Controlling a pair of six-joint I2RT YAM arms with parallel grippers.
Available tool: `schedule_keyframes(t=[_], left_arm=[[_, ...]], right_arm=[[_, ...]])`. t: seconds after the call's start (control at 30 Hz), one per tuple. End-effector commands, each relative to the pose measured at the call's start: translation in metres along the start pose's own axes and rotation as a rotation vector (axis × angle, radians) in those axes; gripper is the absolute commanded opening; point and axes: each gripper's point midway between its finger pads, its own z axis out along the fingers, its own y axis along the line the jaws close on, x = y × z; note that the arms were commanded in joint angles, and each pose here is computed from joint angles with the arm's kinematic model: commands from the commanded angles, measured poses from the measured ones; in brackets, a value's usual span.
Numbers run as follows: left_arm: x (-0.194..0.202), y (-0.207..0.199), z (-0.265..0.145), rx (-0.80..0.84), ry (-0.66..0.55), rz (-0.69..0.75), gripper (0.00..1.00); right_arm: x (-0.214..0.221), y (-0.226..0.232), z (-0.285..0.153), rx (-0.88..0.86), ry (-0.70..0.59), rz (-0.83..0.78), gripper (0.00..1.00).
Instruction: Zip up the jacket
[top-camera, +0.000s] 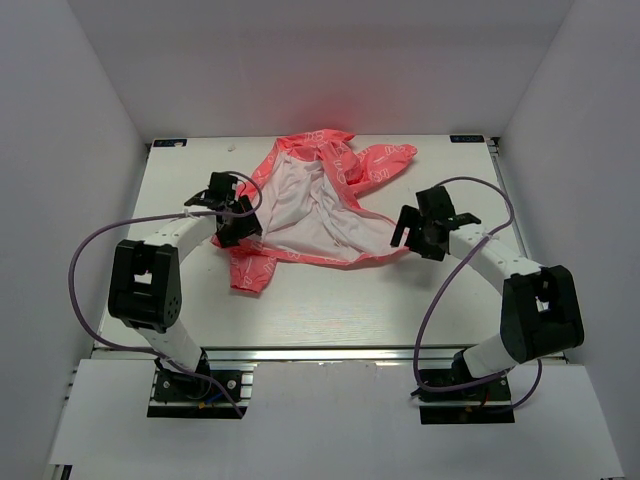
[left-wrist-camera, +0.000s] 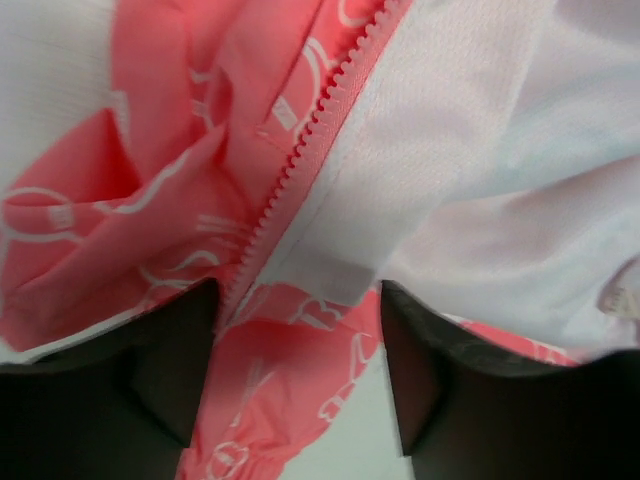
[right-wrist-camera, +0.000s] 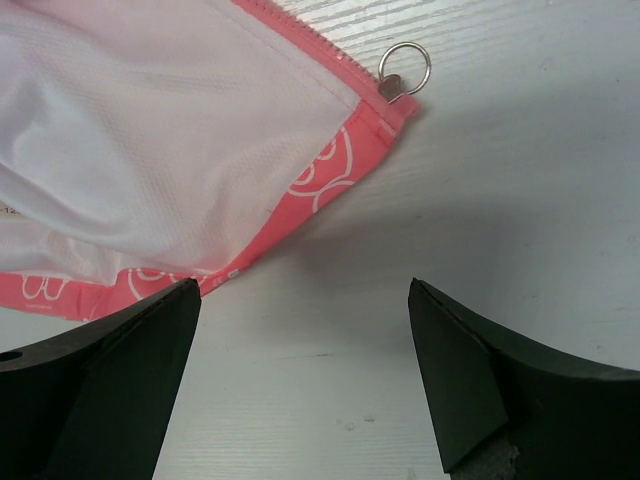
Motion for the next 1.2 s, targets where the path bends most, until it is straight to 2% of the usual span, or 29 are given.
schedule_keyframes(t=[0.0,0.07,0.1,0.13,0.2,0.27,0.43,0.57,0.73,0.93,1.03,1.17], left_arm=[[-0.012,-0.034,-0.008,0.184,-0.043,0.008,0.66],[-0.009,-0.037,-0.006,0.195,-0.022,0.009,0.53],[-0.012,-0.04,-0.009,0.204,-0.025,0.01,0.33],[-0.014,-0.042,-0.012,0.213,-0.028,0.011,0.24],[-0.018,-0.046,-0.02,0.225,-0.036,0.015,0.09],[-0.02,-0.047,-0.032,0.224,-0.041,0.027,0.0],[-0.025,-0.05,-0.066,0.215,-0.054,0.112,0.0],[-0.006,-0.066,-0.087,0.202,-0.017,0.244,0.0],[0.022,-0.1,-0.103,0.418,0.049,0.341,0.0],[0.048,-0.102,-0.096,0.395,0.102,0.441,0.01],[0.071,-0.127,-0.101,0.459,0.129,0.542,0.02],[0.095,-0.152,-0.097,0.525,0.193,0.605,0.02]], right_arm=[[-0.012,-0.002,-0.005,0.001,-0.058,0.054,0.89],[-0.012,-0.006,-0.004,0.011,-0.06,0.062,0.89],[-0.012,-0.007,-0.005,0.013,-0.062,0.064,0.89],[-0.012,-0.007,-0.004,0.015,-0.063,0.073,0.89],[-0.01,-0.011,-0.003,0.024,-0.062,0.078,0.89],[-0.008,-0.015,0.0,0.037,-0.057,0.096,0.88],[-0.005,-0.017,0.006,0.056,-0.052,0.186,0.84],[-0.012,-0.01,0.014,0.031,-0.078,0.277,0.82],[-0.03,-0.004,0.023,0.036,-0.101,0.275,0.8],[-0.028,-0.022,0.044,0.119,-0.097,0.287,0.8],[-0.025,-0.03,0.057,0.164,-0.082,0.286,0.8],[-0.025,-0.039,0.068,0.209,-0.088,0.289,0.76]])
